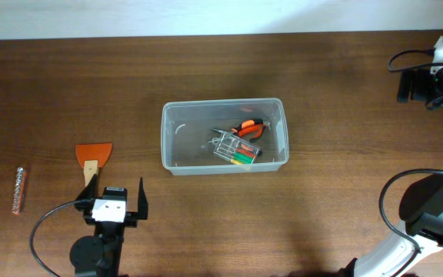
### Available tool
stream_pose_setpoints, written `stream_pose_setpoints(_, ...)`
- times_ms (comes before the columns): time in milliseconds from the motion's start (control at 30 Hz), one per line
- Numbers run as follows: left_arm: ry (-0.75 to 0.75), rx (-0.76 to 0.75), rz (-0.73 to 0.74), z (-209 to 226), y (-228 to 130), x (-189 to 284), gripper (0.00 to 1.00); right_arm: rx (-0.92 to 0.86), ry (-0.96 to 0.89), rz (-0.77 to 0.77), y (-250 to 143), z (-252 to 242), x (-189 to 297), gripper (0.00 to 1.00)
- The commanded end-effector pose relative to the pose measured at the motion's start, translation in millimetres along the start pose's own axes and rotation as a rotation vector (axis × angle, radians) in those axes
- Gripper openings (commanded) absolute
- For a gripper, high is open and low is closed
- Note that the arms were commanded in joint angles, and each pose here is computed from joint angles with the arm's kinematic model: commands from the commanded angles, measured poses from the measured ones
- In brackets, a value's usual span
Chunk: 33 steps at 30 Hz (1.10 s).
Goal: Pack container
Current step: 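Raise the right gripper and retract it to the right side, then move the left gripper over the orange scraper's wooden handle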
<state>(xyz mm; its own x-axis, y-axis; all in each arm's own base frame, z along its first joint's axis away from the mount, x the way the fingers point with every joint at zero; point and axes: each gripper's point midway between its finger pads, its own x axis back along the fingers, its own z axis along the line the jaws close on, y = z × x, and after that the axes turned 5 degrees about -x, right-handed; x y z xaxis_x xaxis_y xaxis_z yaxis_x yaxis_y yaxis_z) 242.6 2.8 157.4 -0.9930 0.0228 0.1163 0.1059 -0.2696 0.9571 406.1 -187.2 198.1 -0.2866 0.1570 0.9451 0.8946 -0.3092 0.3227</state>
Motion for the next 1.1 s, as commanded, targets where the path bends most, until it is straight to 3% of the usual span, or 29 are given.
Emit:
stream_pose_setpoints(0, 0.014, 0.012, -0.002, 2.4, -1.3, 0.0, 0.99, 0.022, 0.016, 0.003, -0.3, 3.9, -5.2, 0.99)
stream_pose_setpoints(333, -0.022, 0.037, -0.017, -3.1, 2.0, 0.1, 0.99, 0.02, 0.011, -0.047, 12.2, 2.9, -5.0, 0.99)
stream_pose_setpoints(567, 0.232, 0.078, -0.003, 56.1, 40.0, 23.6, 0.99, 0.021, 0.011, -0.047, 12.2, 2.9, -5.0, 0.99)
stream_pose_setpoints(700, 0.309, 0.098, 0.178, 81.1, 47.1, 43.0, 0.99, 0.021, 0.011, -0.047, 12.2, 2.9, -5.0, 0.99)
stream_pose_setpoints(900, 0.296, 0.13, 0.546, 108.4, 45.9, 43.3, 0.99, 0.02, 0.011, -0.047, 12.2, 2.9, -5.0, 0.99)
stream_pose_setpoints(1067, 0.081, 0.339, 0.932, 103.4, 34.7, 33.4, 0.99, 0.02, 0.011, -0.047, 12.2, 2.9, -5.0, 0.99)
